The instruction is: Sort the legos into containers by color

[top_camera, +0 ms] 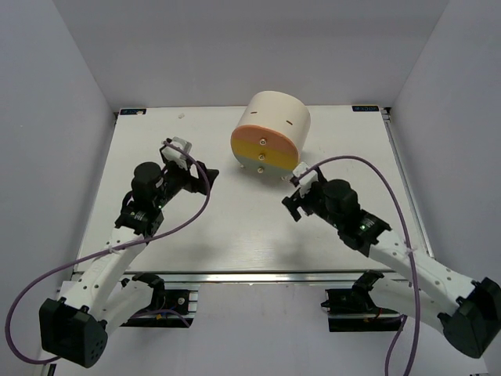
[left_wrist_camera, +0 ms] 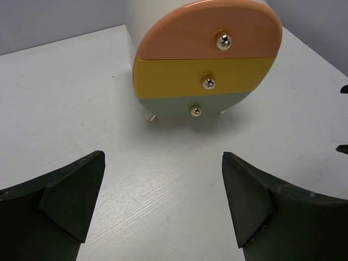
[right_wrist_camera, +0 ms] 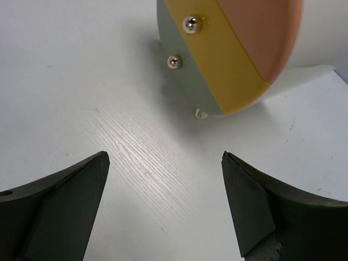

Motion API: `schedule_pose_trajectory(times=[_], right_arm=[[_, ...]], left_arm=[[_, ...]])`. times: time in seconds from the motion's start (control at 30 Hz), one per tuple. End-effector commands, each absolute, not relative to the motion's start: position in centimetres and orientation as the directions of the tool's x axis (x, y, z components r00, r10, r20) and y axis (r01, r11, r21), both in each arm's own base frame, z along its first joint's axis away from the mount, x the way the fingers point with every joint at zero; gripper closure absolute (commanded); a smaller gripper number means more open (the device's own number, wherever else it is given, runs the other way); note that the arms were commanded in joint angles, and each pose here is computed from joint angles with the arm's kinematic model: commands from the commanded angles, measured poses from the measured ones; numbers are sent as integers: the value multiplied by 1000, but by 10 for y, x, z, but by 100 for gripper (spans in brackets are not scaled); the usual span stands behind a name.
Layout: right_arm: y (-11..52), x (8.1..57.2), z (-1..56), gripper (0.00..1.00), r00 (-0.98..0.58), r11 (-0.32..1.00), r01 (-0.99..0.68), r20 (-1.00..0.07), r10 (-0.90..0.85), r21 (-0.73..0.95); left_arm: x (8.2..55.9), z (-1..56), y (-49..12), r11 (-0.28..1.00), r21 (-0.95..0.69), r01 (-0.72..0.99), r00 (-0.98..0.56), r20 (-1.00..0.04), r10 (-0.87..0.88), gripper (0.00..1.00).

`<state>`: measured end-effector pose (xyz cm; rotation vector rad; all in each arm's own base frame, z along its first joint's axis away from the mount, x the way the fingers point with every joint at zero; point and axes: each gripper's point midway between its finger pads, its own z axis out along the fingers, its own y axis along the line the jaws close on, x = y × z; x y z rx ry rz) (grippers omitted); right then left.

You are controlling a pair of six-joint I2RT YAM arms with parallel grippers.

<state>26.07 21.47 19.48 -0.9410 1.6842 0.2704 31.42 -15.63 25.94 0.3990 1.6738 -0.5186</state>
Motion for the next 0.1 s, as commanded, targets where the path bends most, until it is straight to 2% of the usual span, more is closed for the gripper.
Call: schedule_pose_trajectory(times=[0.0,0.07], right_arm=[[200,271,220,11,-6,775,-589,-957,-289,-230],[188,276,231,11,22,810,-536,-963,-269,-239]], left_arm=[[309,268,-161,810,-83,580,-115,-993,-19,2],[309,267,-161,811,-80,579,-115,-993,-16,2]])
